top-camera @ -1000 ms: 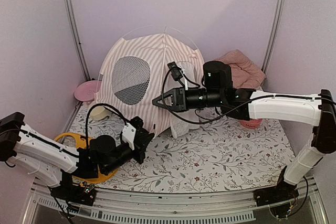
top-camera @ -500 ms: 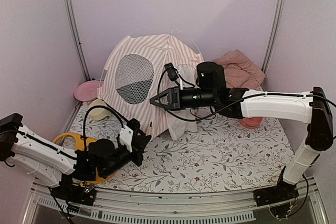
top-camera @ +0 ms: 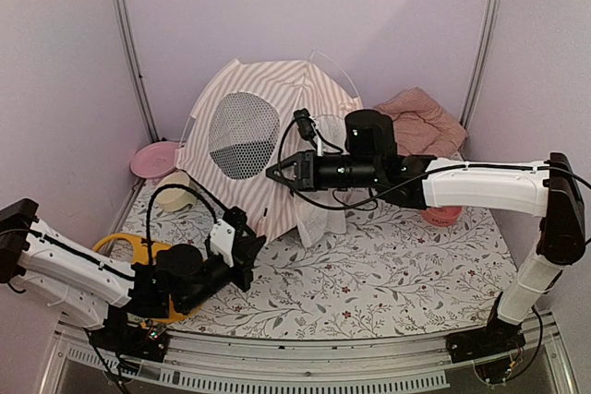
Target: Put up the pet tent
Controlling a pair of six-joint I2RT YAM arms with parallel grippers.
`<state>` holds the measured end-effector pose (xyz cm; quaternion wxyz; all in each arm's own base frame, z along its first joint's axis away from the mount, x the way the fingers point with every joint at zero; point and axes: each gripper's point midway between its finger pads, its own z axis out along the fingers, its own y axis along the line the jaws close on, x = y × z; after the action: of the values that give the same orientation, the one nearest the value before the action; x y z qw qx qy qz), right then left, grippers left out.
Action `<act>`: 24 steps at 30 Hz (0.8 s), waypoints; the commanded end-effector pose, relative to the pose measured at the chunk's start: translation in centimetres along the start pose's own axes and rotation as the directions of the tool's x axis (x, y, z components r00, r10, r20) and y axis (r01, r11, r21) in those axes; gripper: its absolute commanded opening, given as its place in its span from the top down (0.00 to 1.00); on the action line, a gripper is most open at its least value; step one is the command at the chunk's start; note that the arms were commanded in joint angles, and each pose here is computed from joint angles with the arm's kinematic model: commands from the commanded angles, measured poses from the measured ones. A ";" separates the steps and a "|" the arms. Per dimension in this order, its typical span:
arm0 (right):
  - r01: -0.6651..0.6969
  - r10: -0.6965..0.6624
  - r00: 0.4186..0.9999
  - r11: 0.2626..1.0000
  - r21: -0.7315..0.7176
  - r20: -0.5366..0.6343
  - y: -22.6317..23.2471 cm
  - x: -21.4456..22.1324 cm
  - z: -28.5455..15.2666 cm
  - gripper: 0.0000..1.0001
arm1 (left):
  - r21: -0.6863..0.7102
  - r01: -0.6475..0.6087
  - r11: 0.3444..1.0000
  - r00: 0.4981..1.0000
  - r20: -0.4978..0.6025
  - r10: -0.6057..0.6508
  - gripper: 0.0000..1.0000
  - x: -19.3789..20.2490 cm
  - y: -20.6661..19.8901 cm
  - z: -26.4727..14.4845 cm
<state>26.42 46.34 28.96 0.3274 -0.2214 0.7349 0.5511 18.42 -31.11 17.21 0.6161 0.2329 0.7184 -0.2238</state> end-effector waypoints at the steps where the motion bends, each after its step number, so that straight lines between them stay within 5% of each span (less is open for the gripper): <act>1: 0.043 -0.064 0.980 0.993 0.115 0.190 -2.8 -4.6 -0.8 1.00 | 0.089 -0.065 0.994 0.995 -0.063 0.071 1.00 1.6 -2.1 -0.7; 24: 0.046 -0.073 0.982 0.987 0.153 0.173 -3.5 -3.1 -0.1 1.00 | 0.071 -0.072 0.995 0.997 -0.036 0.075 1.00 0.3 -1.8 -1.0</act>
<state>27.31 46.39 28.03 0.3527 -0.2048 0.7421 0.5320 18.39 -30.79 17.46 0.6169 0.2460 0.7184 -0.2071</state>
